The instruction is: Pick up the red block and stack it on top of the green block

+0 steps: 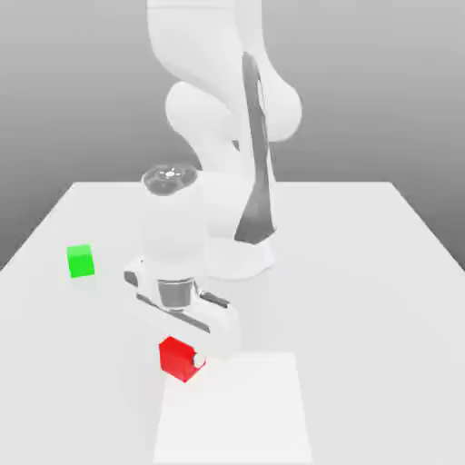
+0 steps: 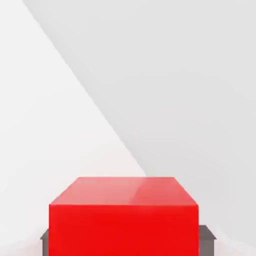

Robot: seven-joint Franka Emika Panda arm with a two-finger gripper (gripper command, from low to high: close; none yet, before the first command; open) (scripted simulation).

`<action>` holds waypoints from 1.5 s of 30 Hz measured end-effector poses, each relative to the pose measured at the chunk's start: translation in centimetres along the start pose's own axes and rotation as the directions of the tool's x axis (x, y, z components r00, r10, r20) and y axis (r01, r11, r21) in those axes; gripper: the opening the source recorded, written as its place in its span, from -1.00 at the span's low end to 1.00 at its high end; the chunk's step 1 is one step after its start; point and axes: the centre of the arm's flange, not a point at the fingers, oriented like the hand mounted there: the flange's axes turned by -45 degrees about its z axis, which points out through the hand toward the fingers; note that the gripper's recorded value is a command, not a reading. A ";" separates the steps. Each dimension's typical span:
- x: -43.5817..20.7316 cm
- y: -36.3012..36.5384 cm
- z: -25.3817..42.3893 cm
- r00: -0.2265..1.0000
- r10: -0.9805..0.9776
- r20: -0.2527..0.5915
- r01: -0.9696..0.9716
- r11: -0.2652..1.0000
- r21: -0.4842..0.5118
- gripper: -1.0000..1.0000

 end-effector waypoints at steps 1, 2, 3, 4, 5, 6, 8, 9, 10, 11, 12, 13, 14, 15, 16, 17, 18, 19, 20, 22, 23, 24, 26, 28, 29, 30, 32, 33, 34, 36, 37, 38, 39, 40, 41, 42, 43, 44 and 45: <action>0.0 0.0 0.3 1.000 0.000 0.000 0.000 1.000 0.000 -1.00; 0.0 0.0 0.0 1.000 0.000 0.000 0.000 1.000 0.000 -1.00; 0.1 0.0 -0.6 1.000 0.000 0.001 0.000 1.000 0.000 -1.00; 0.1 0.0 -1.3 1.000 0.000 0.001 0.000 1.000 0.000 -1.00; 0.1 0.0 -2.1 1.000 0.000 0.001 0.000 1.000 0.000 -1.00; 0.2 -0.1 -2.9 1.000 0.000 0.001 0.000 1.000 0.000 -1.00; 0.1 0.0 -4.6 1.000 0.000 0.000 0.000 1.000 0.000 -1.00; 0.1 0.0 -5.4 1.000 0.000 0.000 0.000 1.000 0.000 -1.00; 0.3 0.9 -6.1 0.999 0.037 -0.001 -0.037 0.999 -0.001 -1.00; 0.8 2.3 -6.5 0.995 0.097 -0.002 -0.097 0.995 -0.003 -1.00; 1.3 4.1 -6.9 0.985 0.172 -0.005 -0.172 0.985 -0.006 -1.00; 1.7 6.1 -7.2 0.967 0.254 -0.007 -0.254 0.967 -0.007 -1.00; 2.0 8.2 -7.5 0.941 0.337 -0.009 -0.337 0.941 -0.008 -1.00; 2.2 10.4 -7.8 0.909 0.417 -0.012 -0.418 0.909 -0.010 -1.00; 2.3 12.5 -8.1 0.869 0.495 -0.014 -0.495 0.869 -0.010 -1.00; 2.2 14.6 -8.3 0.822 0.569 -0.016 -0.569 0.822 -0.011 -1.00; 1.9 16.7 -8.5 0.770 0.638 -0.017 -0.638 0.770 -0.010 -1.00; 1.6 18.7 -8.8 0.711 0.703 -0.019 -0.703 0.711 -0.010 -1.00; 1.1 20.8 -9.0 0.648 0.762 -0.019 -0.762 0.648 -0.009 -1.00; -0.3 24.7 -9.3 0.506 0.862 -0.019 -0.863 0.506 -0.007 -1.00; -1.2 26.5 -9.5 0.429 0.903 -0.019 -0.903 0.429 -0.006 -1.00; -2.2 28.3 -9.6 0.349 0.937 -0.018 -0.937 0.349 -0.005 -1.00; -4.5 31.7 -9.9 0.181 0.983 -0.015 -0.983 0.181 -0.002 -1.00; -7.1 34.7 -10.1 0.008 1.000 -0.009 -1.000 0.008 0.000 -1.00; -8.6 36.1 -10.1 -0.079 0.997 -0.006 -0.997 -0.079 0.001 -1.00; -9.5 37.1 -10.1 -0.140 0.990 -0.003 -0.990 -0.140 0.003 -1.00; -10.2 37.8 -9.9 -0.185 0.983 0.001 -0.983 -0.185 0.009 -1.00; -10.3 37.9 -9.7 -0.193 0.981 0.002 -0.981 -0.193 0.011 -1.00; -10.3 38.0 -9.6 -0.197 0.980 0.003 -0.980 -0.197 0.014 -1.00; -10.3 38.1 -9.3 -0.200 0.980 0.005 -0.980 -0.200 0.017 -1.00; -10.2 38.1 -9.1 -0.200 0.980 0.006 -0.979 -0.201 0.019 -1.00; -10.2 38.1 -8.9 -0.201 0.980 0.007 -0.979 -0.201 0.021 -1.00; -10.2 38.1 -8.7 -0.201 0.980 0.008 -0.979 -0.201 0.022 -1.00; -10.1 38.1 -8.5 -0.201 0.980 0.009 -0.979 -0.201 0.023 -1.00; -10.1 38.1 -8.3 -0.201 0.979 0.010 -0.979 -0.202 0.024 -1.00; -10.1 38.1 -8.1 -0.201 0.979 0.011 -0.979 -0.202 0.025 -1.00; -10.1 38.1 -7.9 -0.202 0.979 0.011 -0.979 -0.202 0.025 -1.00; -10.0 38.1 -7.7 -0.202 0.979 0.012 -0.979 -0.202 0.025 -1.00; -10.0 38.1 -7.4 -0.202 0.979 0.012 -0.979 -0.202 0.025 -1.00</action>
